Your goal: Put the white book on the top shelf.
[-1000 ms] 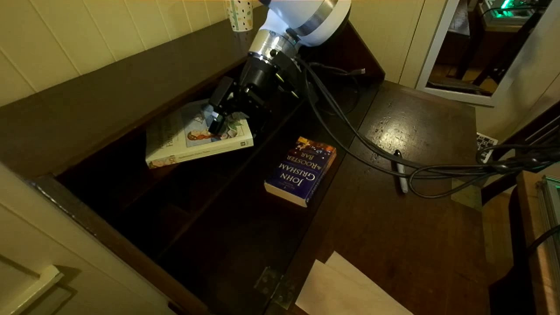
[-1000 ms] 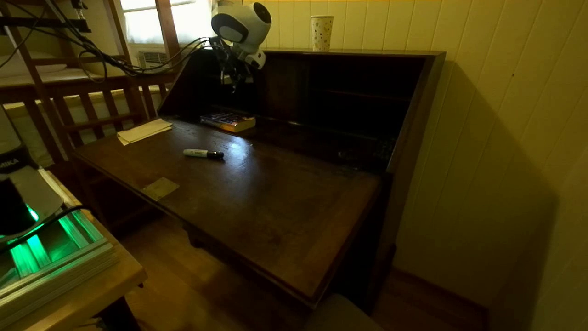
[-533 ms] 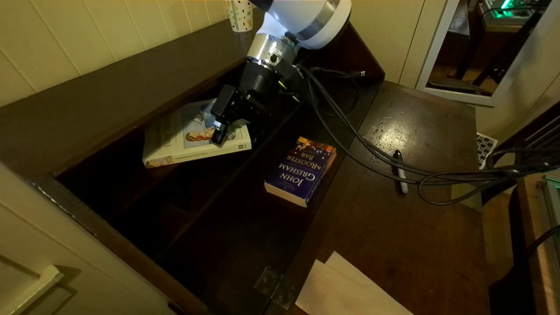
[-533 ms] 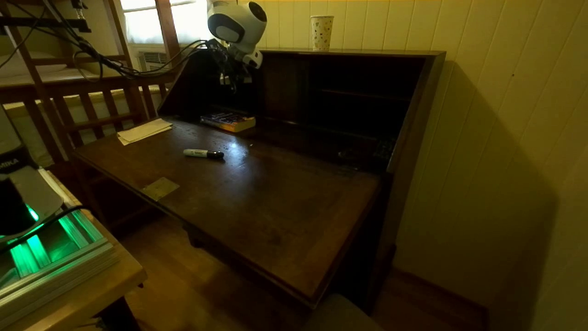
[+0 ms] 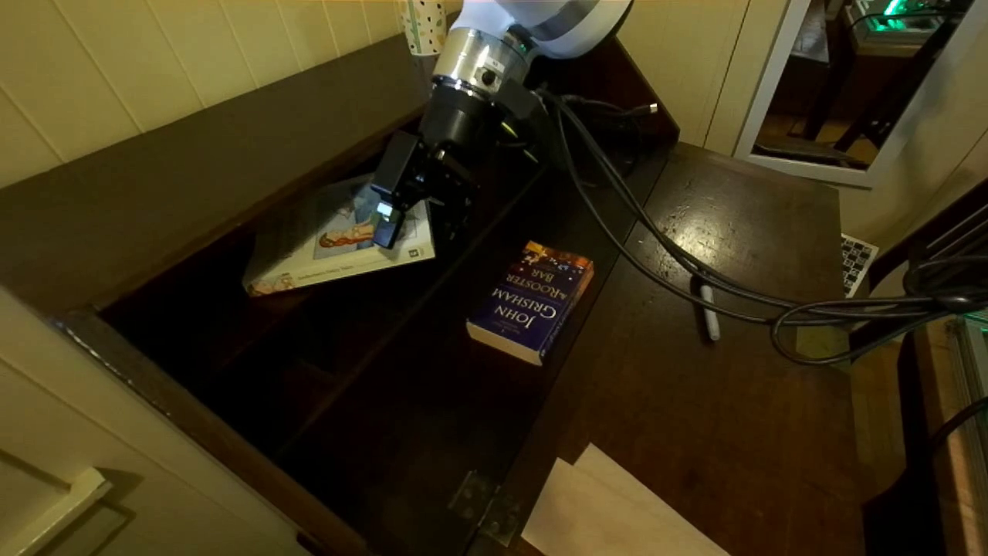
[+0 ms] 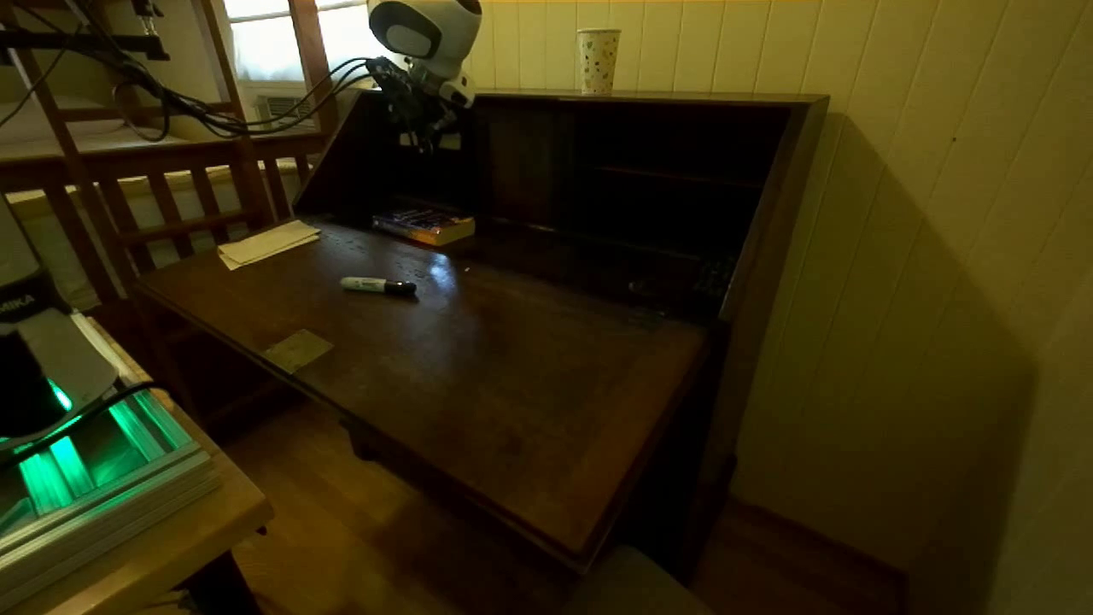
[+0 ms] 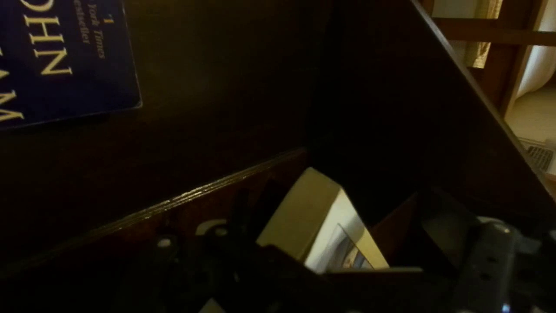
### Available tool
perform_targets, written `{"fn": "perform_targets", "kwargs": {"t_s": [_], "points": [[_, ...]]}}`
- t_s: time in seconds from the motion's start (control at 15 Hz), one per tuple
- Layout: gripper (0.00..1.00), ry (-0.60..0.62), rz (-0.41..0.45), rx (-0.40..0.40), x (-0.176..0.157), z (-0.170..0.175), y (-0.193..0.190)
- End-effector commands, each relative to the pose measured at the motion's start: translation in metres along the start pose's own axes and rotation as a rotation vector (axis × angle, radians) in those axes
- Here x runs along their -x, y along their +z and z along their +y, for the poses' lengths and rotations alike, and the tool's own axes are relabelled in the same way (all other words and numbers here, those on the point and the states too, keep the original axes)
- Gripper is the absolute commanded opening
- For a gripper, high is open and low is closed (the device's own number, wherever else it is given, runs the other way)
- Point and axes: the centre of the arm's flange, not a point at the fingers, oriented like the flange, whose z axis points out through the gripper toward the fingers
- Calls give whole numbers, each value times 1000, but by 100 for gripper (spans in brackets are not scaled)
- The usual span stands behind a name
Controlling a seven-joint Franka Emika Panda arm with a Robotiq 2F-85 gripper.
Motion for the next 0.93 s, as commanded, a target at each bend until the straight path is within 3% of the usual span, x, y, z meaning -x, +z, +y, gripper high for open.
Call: {"fn": "perform_targets", "kwargs": {"t_s": [0.0,0.33,0.67,0.73,0.87], "points": [[100,53,-61,92,23,-4,-3],[100,92,-106,139,27,5,3],[100,23,-154,165,48,-5,8],[97,9,-157,172,57,-7,9],[75,-10,-167,190,70,-12,12]]}}
